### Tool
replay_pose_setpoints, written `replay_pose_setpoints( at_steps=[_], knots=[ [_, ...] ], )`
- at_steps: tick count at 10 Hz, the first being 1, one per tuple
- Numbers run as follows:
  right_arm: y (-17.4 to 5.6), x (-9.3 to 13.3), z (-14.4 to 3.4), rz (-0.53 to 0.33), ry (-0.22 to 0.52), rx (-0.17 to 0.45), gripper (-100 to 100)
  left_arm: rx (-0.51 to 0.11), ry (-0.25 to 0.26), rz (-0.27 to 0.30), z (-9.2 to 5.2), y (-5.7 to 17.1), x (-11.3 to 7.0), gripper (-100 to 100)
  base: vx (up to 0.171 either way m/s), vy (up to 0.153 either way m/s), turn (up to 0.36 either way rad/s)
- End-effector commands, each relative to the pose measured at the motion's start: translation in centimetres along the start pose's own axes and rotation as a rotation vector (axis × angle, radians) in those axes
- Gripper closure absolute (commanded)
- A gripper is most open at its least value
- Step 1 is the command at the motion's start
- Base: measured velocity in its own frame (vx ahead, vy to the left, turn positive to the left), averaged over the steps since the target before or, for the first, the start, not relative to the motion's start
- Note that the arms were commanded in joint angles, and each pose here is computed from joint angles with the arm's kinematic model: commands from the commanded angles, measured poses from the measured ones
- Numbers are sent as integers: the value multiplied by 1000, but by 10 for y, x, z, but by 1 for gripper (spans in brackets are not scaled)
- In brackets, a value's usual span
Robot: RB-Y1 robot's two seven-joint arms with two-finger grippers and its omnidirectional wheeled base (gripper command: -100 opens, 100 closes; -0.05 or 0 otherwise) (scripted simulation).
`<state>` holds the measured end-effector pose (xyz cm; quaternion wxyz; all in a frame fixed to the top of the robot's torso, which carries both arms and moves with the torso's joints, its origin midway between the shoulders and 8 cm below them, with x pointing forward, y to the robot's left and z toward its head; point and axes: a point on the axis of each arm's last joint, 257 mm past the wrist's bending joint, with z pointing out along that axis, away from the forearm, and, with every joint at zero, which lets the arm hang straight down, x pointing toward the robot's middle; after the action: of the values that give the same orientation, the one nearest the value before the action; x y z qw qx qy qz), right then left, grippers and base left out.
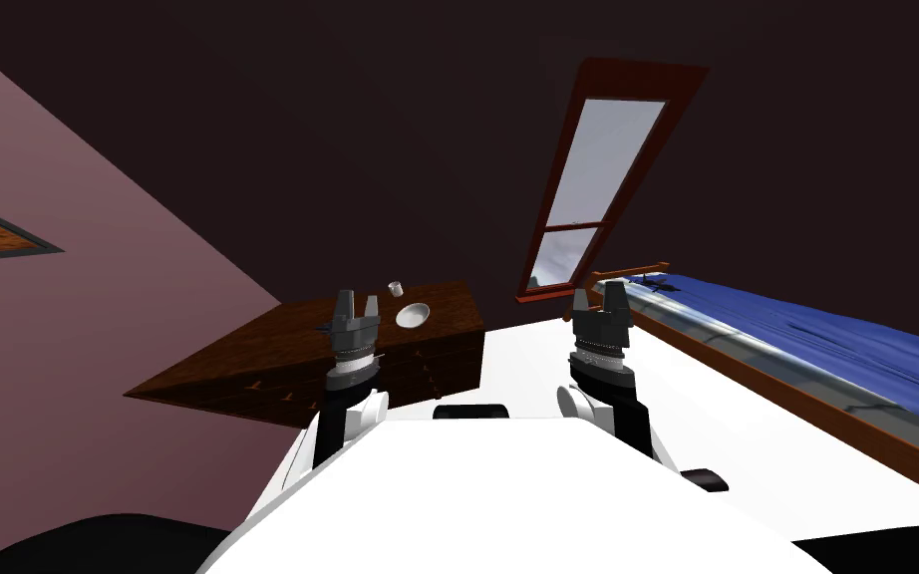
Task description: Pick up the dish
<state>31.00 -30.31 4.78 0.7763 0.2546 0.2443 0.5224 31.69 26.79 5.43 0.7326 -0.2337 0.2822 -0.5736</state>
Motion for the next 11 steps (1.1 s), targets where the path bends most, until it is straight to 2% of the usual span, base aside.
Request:
replay_pose_setpoints(
  at_steps=[1,4,5,7,10,11],
  knots=[
    [0,0,0,0,0,0,0,-27,29,-21,4,8,4,-100,-13,-16,63],
    [0,0,0,0,0,0,0,-80,65,-71,12,24,10,-100,-24,-30,57],
    [0,0,0,0,0,0,0,-97,65,-70,12,28,10,-100,-21,-26,29],
    [0,0,0,0,0,0,0,-141,89,-113,18,41,15,-100,-24,-27,54],
    [0,0,0,0,0,0,0,-202,100,-134,20,57,18,-100,-13,-24,33],
    [0,0,0,0,0,0,0,-220,112,-157,24,62,20,-100,-14,-24,43]
  ],
)
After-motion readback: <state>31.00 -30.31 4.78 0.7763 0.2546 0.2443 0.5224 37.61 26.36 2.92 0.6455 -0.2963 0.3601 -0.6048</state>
